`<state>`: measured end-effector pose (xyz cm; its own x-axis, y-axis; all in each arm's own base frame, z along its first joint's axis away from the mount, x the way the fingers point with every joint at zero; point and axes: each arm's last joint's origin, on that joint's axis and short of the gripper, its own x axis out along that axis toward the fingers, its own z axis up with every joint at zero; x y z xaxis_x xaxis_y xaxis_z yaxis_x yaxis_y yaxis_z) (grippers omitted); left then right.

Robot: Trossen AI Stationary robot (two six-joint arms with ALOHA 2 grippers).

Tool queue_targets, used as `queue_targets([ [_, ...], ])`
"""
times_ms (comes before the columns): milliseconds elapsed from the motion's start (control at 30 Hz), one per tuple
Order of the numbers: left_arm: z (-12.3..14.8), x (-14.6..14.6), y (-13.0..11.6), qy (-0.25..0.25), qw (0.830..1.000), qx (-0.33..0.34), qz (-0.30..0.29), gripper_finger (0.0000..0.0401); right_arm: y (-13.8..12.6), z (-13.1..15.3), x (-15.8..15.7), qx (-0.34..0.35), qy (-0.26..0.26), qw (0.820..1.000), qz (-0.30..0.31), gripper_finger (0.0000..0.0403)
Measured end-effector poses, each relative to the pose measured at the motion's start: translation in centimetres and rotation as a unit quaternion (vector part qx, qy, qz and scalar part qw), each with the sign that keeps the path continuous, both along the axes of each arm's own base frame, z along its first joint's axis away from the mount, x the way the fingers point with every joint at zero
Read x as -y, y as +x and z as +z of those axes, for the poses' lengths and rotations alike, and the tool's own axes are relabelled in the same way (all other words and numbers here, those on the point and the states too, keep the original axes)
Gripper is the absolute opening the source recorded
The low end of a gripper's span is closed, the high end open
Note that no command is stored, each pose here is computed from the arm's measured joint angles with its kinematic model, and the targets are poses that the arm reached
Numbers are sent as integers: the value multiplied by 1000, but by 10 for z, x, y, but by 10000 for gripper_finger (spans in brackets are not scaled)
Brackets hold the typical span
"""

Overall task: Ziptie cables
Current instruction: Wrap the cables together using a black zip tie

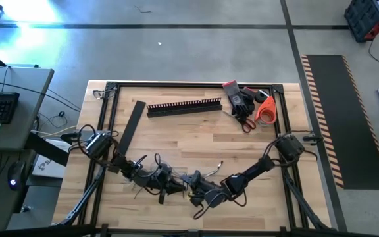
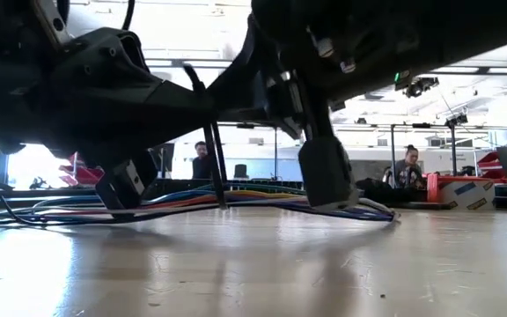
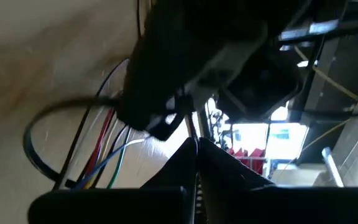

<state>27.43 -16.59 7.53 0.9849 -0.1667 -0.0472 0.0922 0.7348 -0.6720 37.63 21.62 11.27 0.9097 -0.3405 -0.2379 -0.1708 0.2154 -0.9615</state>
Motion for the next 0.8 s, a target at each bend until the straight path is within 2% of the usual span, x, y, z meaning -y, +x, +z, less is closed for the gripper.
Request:
queue_targets([
  [200, 0, -4, 2, -5, 1000, 1, 2, 0, -5, -1, -9, -21, -31, 999, 25, 0],
  [367, 0, -6, 4, 1, 1000, 0, -3, 0, -8, -2, -13, -27, -25, 998, 41, 0],
  [533, 0, -7, 4, 14, 1000, 3, 5, 0, -6, -2, -9, -11, 4, 1000, 12, 4],
  [667, -1, -5, 3, 34, 999, -2, 13, 0, -5, -2, -8, 2, 41, 999, 0, 41],
  [800, -3, -2, 0, 58, 998, -8, 25, 0, -7, -2, -10, 23, 75, 997, -26, 109],
])
